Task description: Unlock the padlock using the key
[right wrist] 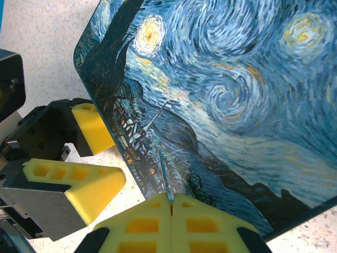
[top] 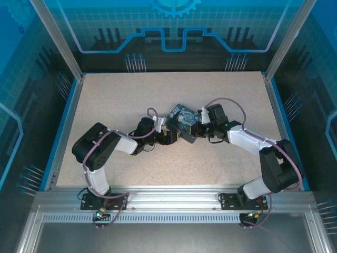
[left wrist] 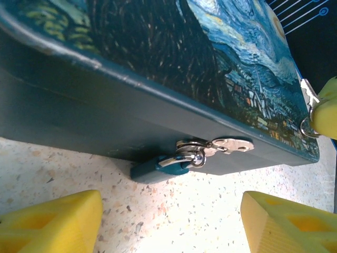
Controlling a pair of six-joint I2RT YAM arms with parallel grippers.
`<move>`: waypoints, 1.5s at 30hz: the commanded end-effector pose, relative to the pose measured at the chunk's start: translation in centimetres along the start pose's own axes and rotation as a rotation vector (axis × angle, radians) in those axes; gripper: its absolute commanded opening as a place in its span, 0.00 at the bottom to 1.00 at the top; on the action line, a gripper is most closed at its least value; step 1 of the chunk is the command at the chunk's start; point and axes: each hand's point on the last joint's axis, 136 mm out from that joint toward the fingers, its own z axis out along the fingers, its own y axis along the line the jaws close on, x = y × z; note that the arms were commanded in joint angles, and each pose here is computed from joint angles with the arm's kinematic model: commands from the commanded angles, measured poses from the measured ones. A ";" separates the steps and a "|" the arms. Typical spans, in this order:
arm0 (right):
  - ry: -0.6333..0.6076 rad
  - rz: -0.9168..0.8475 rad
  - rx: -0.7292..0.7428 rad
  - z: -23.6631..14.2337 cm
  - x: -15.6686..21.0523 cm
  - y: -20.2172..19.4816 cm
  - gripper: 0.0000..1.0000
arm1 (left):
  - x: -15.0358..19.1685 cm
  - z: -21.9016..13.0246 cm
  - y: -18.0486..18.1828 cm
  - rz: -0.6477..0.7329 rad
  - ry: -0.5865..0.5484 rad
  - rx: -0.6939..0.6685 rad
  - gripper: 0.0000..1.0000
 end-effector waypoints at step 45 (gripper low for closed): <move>0.046 0.050 0.029 0.3 2.6 -2.1 0.00 | 0.0 4.0 -3.0 -0.042 -0.048 0.061 0.40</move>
